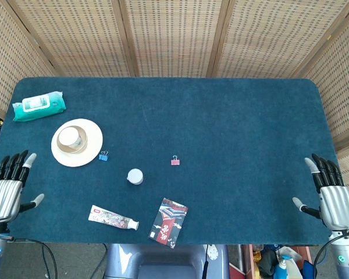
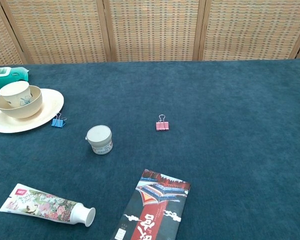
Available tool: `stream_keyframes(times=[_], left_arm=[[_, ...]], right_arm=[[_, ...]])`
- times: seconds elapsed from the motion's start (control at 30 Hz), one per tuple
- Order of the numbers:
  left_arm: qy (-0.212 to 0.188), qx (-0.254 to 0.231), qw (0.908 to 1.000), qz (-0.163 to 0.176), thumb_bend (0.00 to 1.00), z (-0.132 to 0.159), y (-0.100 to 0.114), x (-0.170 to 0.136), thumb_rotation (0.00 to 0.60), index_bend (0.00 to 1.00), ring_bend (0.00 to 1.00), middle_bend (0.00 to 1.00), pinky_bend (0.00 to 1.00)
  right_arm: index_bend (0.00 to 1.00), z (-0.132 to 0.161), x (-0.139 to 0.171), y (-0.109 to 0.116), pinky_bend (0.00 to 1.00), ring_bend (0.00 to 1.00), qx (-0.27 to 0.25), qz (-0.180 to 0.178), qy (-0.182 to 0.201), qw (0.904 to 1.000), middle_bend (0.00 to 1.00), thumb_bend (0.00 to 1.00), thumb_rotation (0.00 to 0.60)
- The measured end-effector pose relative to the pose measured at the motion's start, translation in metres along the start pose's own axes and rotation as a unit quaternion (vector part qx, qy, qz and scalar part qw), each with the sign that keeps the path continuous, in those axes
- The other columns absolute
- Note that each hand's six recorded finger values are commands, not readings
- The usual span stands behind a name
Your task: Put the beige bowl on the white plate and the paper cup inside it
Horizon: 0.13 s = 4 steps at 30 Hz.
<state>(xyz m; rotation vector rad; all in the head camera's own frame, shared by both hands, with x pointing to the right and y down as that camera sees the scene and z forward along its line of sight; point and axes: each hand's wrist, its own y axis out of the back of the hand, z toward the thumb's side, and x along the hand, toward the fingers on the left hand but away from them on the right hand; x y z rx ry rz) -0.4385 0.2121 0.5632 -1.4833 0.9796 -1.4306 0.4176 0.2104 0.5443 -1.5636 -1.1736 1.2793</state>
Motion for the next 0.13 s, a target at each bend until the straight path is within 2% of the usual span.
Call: stream_keyframes(times=[0.13], left_arm=[[0.008,0.001,0.9999,-0.006,0.12,-0.0042,-0.0055,-0.0099,0.6,0.0,0.0,0.0,0.0]], right_arm=[[0.0,0.0008,0.0,-0.0023,0.0,0.0,0.008,0.005,0.001,1.0,0.0,0.14,0.6]])
